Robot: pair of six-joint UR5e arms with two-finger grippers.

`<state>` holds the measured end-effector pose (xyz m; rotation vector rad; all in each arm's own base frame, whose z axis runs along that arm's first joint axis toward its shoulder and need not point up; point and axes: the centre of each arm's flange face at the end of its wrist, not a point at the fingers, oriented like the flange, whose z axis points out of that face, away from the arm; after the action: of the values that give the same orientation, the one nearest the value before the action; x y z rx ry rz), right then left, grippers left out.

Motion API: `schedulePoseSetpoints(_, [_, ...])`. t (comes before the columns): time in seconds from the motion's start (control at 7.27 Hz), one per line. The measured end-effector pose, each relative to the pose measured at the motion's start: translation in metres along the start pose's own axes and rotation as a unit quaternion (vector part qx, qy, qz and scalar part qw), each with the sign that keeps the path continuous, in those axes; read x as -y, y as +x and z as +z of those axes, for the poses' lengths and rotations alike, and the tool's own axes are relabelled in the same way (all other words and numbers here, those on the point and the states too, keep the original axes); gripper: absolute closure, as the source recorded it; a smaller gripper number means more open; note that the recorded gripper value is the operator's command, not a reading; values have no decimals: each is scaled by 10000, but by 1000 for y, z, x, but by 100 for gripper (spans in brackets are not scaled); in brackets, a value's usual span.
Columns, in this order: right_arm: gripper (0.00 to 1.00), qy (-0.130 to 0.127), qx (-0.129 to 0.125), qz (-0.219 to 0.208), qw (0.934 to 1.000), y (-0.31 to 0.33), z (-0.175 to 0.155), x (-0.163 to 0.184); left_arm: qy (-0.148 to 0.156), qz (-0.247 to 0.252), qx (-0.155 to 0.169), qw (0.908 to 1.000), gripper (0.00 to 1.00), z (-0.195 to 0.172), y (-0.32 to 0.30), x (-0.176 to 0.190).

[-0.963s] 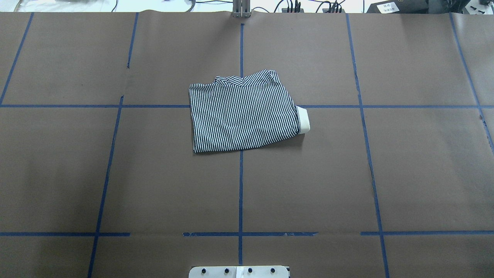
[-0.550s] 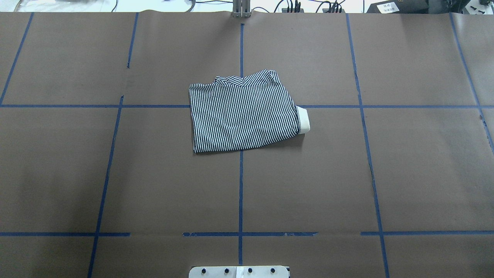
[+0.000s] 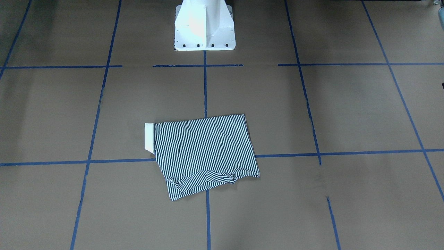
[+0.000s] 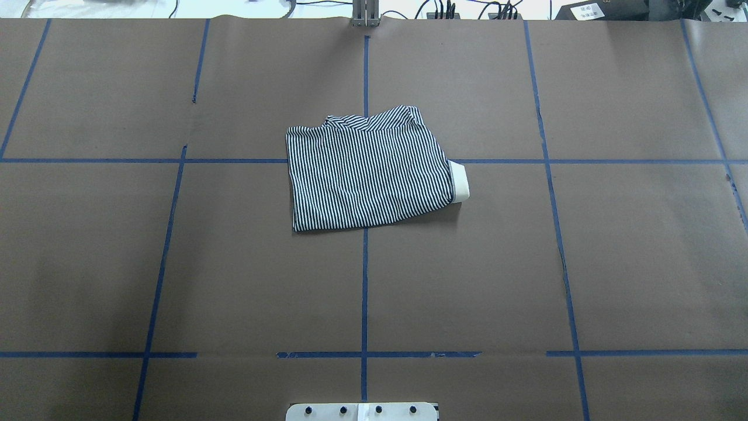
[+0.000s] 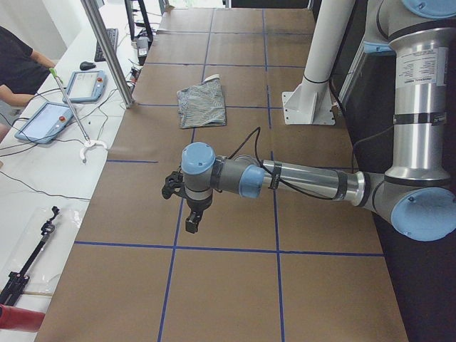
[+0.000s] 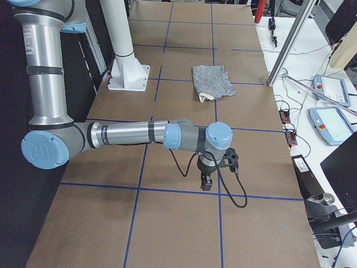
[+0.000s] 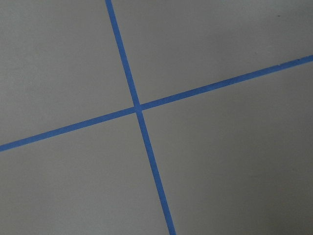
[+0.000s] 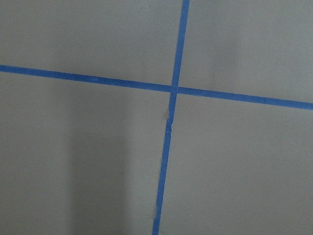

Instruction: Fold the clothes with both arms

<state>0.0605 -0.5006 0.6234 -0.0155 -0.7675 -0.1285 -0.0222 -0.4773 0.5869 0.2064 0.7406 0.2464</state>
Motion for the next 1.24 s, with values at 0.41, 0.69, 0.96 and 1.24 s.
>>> schedulePoseSetpoints(0.41, [0,0,11,13,10000,0,0,0,56,62,4,10000,0,-4,4,9])
schedulePoseSetpoints(0.69, [0,25,-4,-9,10000,-2,-2,0,44,35,3,10000,0,-3,2,9])
schedulePoseSetpoints(0.96, [0,104,-18,-75,9999,-9,-10,1,121,65,0,9999,0,-9,2,8])
schedulePoseSetpoints(1.24, [0,162,-32,-123,9998,-14,-16,4,289,24,-70,9996,0,-24,-1,10])
